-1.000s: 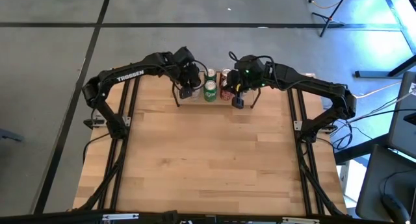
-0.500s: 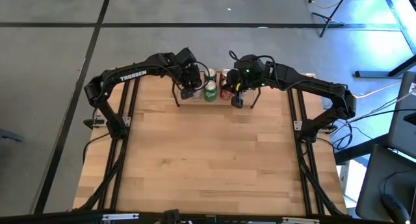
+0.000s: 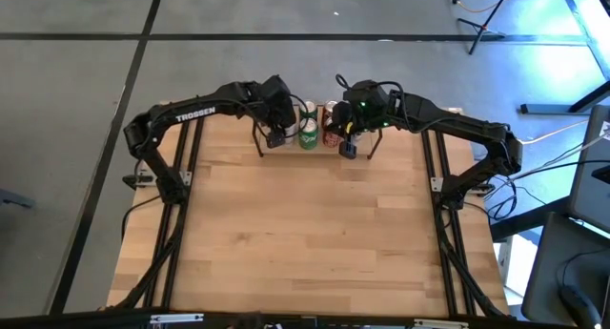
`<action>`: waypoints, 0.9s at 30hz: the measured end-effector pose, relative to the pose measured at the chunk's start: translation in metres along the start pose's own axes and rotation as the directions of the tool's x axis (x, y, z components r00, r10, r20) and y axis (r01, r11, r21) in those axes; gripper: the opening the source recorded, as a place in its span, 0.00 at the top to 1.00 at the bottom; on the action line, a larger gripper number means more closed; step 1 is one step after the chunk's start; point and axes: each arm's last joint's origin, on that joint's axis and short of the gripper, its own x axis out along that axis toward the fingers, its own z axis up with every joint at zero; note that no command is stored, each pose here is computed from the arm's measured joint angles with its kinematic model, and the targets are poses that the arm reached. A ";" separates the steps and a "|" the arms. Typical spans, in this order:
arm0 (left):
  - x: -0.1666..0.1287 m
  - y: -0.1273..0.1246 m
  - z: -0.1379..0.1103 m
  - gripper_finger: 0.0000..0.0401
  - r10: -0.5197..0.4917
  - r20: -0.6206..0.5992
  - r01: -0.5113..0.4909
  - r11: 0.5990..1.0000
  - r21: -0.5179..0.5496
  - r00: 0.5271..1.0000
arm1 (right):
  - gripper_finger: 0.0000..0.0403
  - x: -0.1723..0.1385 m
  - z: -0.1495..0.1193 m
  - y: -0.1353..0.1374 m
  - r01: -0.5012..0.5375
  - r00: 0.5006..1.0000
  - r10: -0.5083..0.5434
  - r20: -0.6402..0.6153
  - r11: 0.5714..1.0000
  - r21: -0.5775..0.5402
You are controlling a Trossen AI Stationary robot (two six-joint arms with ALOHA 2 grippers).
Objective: Place canned beverage on shelf
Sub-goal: Put the white yellow soda can on the shelf aligned with the other white yellow soda can, then return to Home Position
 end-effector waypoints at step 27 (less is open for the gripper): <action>-0.094 -0.009 -0.005 0.28 0.058 0.290 -0.063 0.998 0.011 0.955 | 1.00 0.000 0.005 -0.001 0.008 0.998 -0.011 0.056 0.999 0.048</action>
